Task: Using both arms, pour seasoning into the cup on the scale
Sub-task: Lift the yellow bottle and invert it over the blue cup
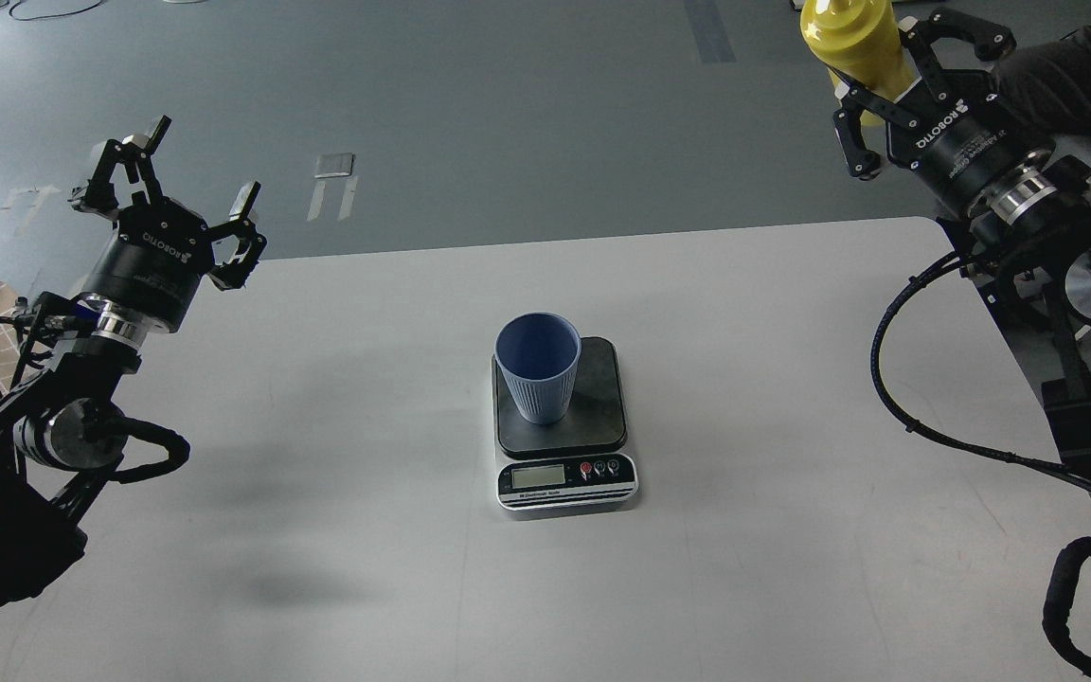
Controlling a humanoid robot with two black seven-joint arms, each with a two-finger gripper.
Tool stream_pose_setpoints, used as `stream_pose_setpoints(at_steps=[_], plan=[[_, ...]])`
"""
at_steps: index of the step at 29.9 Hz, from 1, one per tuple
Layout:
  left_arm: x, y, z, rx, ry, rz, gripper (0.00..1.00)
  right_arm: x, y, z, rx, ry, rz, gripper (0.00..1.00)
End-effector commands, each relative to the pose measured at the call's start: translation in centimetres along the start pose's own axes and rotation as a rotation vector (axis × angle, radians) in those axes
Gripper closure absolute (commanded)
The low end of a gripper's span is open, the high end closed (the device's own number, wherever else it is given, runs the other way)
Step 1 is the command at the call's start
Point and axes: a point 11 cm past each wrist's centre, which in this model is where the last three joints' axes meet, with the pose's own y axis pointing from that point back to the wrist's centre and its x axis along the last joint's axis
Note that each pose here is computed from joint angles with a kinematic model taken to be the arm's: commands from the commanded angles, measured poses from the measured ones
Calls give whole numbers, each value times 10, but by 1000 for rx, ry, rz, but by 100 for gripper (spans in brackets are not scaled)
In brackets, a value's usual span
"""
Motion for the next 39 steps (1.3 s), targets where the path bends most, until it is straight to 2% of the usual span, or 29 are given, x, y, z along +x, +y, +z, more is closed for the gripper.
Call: stream_pose_setpoints(at_steps=[1, 3, 12, 17, 20, 28, 33, 39], plan=[[0, 0, 0, 0, -1, 2, 2, -11, -11, -6, -52, 112, -8, 73], [1, 0, 0, 0, -1, 4, 2, -23, -21, -5, -106, 213, -26, 73], [1, 0, 0, -1, -3, 5, 2, -67, -52, -10, -194, 535, -80, 73], [1, 0, 0, -1, -2, 3, 2, -96, -64, 3, -264, 838, -114, 72], [1, 0, 0, 1, -3, 3, 2, -117, -61, 14, -299, 1035, -176, 72], [1, 0, 0, -1, -2, 3, 2, -137, -46, 28, -367, 1454, -242, 72], [1, 0, 0, 1, -3, 4, 2, -144, -37, 39, -385, 1618, -265, 72], [0, 0, 0, 0, -3, 2, 2, -141, -30, 74, -473, 1701, -335, 72]])
